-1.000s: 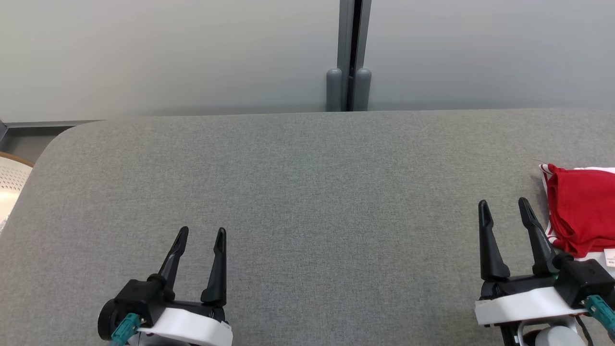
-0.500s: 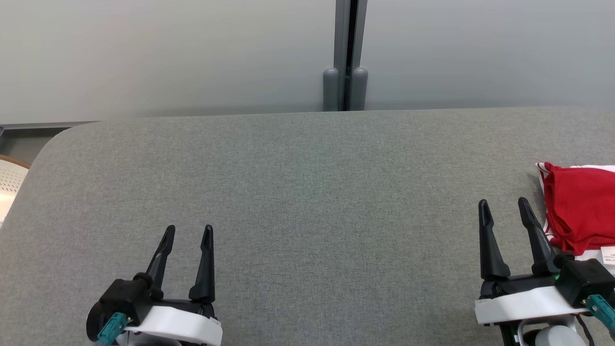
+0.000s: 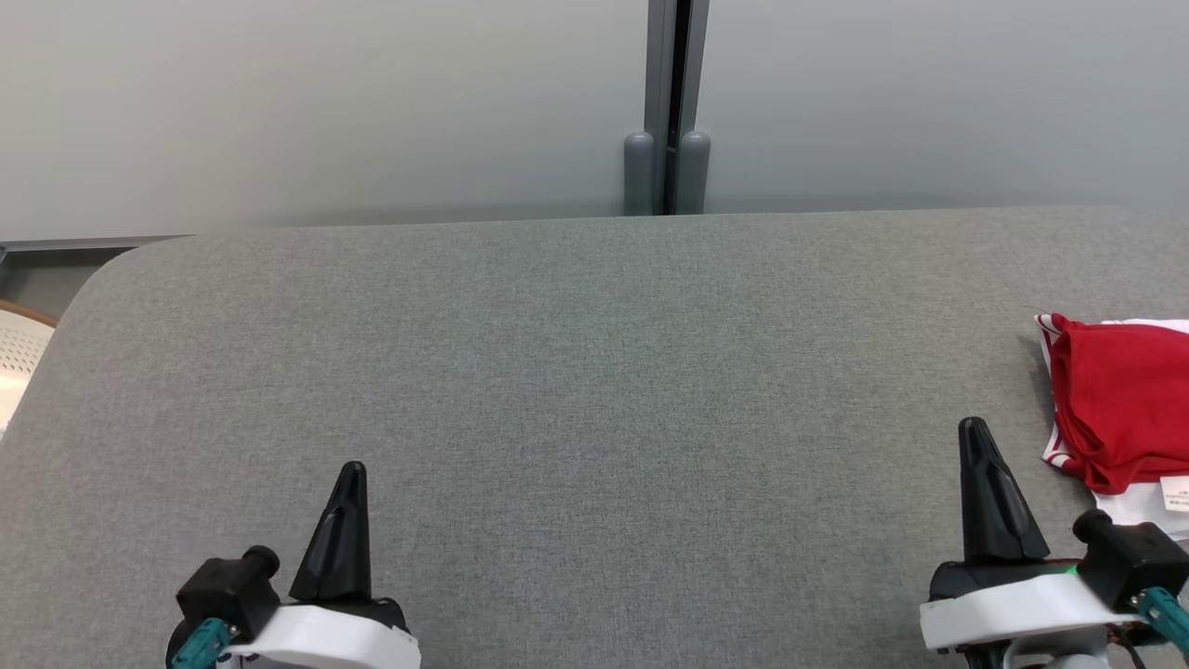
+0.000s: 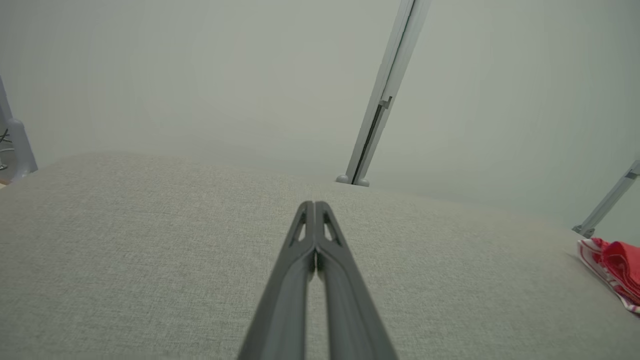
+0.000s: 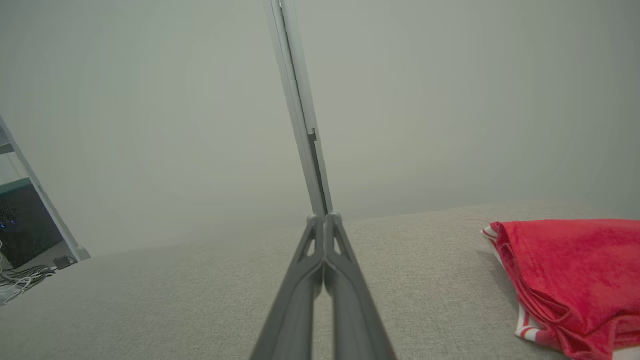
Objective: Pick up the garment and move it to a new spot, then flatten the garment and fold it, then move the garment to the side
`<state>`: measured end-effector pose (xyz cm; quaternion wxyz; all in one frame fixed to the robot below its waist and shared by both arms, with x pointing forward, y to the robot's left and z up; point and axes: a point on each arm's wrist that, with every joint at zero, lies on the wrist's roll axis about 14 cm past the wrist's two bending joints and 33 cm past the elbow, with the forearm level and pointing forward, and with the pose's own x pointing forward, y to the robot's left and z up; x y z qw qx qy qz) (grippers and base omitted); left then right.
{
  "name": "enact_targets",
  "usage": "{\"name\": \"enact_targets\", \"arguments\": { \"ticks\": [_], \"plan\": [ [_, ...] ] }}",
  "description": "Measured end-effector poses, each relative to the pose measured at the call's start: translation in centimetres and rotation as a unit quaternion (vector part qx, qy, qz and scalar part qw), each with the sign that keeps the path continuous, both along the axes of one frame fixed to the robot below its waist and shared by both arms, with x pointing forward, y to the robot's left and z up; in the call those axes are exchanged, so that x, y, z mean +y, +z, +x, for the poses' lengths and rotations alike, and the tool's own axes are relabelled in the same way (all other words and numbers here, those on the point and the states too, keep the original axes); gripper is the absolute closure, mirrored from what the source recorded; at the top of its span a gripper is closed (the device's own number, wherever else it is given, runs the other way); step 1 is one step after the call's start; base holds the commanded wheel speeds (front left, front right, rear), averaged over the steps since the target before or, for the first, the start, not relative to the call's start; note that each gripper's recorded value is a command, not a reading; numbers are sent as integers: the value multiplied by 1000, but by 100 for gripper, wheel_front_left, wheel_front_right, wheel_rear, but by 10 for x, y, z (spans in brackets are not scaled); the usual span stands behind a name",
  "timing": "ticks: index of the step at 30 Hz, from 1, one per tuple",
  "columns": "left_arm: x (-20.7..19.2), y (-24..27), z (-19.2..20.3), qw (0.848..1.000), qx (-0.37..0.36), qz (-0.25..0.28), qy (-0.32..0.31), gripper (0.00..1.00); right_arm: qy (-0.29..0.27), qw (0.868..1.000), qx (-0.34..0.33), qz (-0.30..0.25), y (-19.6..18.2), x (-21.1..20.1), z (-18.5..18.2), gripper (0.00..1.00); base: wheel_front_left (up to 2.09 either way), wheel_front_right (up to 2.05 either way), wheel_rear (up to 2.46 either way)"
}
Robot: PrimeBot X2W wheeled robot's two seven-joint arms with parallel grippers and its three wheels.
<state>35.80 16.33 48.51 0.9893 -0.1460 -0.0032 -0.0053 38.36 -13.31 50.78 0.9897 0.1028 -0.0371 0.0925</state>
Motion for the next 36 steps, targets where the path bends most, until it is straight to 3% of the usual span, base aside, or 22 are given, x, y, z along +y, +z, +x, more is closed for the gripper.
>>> {"name": "enact_targets", "arguments": {
  "ticks": [11,36],
  "plan": [
    [10,-7,1,995,25,-94,18,100,-21,994,34,99,-6,-12,1,100,0,0,0],
    [23,-10,8,960,45,-272,38,100,-49,954,77,286,-10,-33,5,100,0,0,0]
  ]
}}
